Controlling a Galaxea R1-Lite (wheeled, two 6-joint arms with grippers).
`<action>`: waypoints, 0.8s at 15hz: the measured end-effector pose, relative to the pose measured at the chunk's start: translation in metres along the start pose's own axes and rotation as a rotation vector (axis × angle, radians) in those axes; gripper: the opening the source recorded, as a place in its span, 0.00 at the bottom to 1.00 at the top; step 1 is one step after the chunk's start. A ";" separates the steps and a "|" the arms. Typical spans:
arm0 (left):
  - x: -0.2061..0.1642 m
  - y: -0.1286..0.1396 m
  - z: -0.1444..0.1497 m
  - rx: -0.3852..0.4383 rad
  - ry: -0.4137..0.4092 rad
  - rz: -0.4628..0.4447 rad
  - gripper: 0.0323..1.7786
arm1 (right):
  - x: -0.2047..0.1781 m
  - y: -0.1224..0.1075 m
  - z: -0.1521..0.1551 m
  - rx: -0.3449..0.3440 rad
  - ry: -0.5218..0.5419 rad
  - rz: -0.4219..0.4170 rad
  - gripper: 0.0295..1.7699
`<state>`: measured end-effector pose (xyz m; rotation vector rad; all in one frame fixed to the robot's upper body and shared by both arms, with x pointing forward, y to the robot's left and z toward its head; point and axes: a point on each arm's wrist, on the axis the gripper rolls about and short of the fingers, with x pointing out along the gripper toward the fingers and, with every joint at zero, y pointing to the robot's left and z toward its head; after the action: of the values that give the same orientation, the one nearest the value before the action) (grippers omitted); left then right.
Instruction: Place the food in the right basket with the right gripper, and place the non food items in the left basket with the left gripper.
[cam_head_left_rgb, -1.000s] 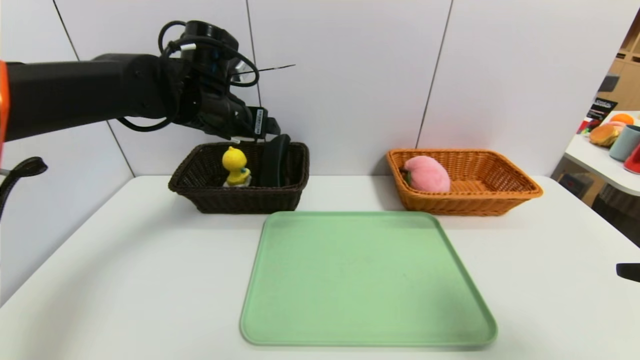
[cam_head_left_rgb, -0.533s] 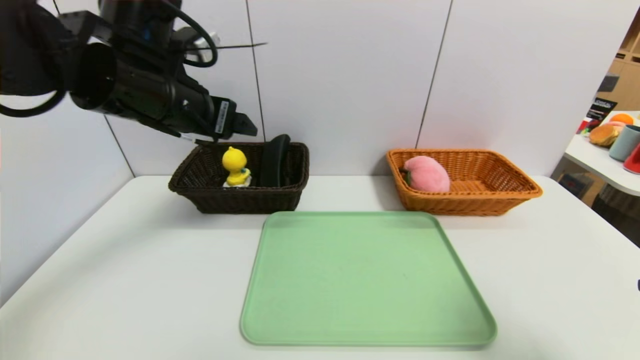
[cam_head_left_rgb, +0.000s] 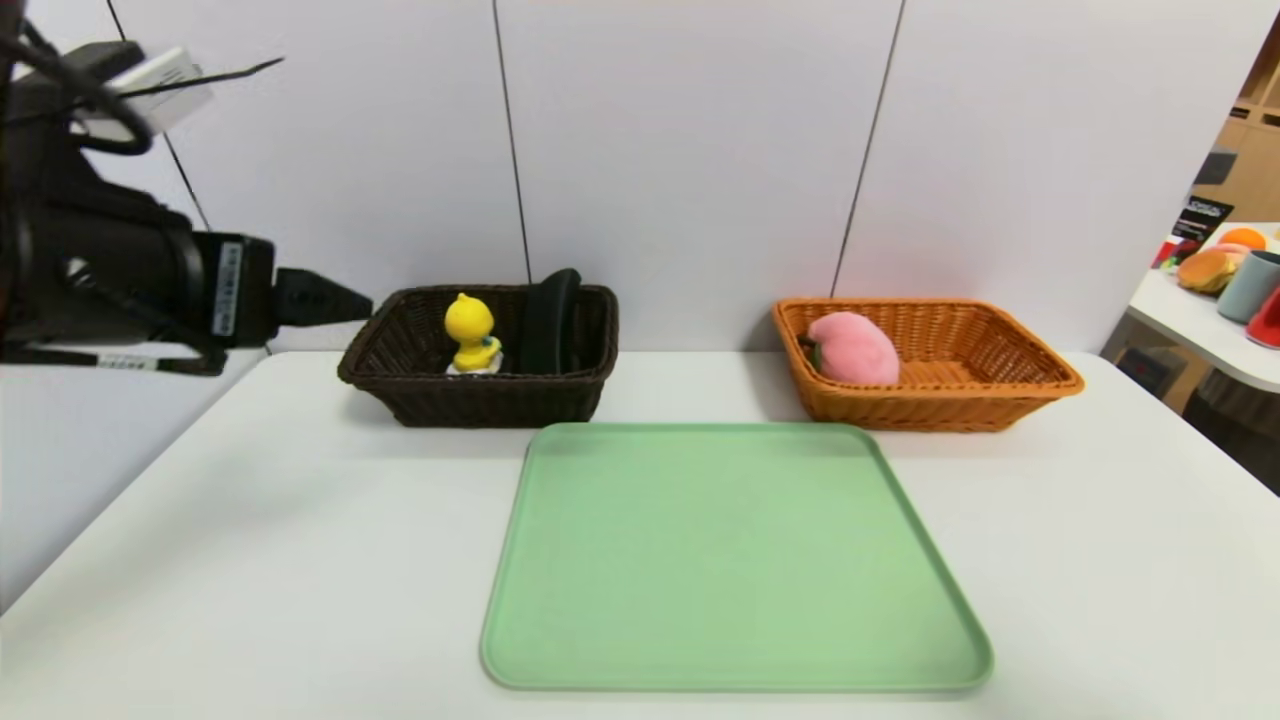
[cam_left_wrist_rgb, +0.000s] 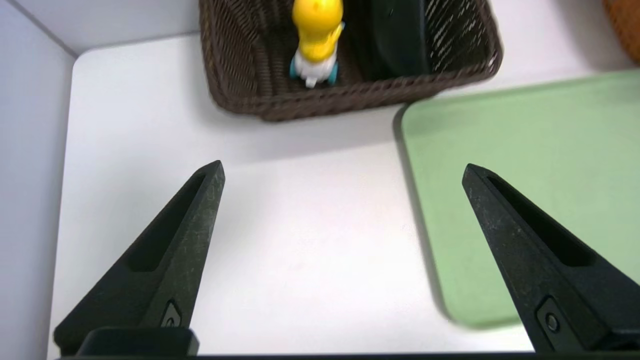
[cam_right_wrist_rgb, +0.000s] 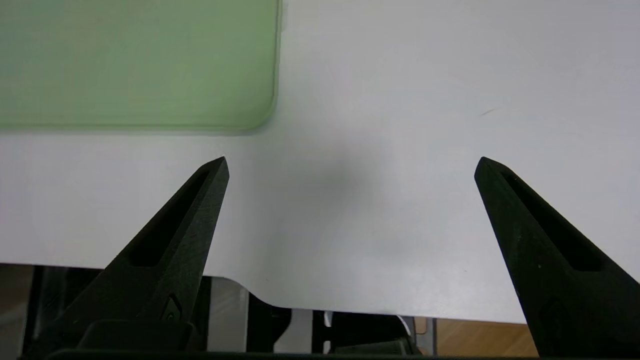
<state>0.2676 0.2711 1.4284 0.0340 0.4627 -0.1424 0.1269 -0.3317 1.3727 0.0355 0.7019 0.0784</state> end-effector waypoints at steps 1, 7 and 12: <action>-0.013 0.006 -0.015 0.004 0.005 0.013 0.95 | -0.001 0.000 -0.001 -0.039 -0.001 0.007 0.96; -0.058 0.037 -0.091 0.125 -0.069 0.161 0.95 | 0.005 0.003 -0.007 -0.151 0.053 0.092 0.96; -0.077 0.043 -0.130 0.173 -0.133 0.246 0.95 | 0.007 0.000 -0.018 -0.104 0.065 0.049 0.96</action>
<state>0.1480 0.3318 1.3465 0.2484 0.3094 0.0574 0.1203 -0.3311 1.3545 -0.0498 0.7607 0.1640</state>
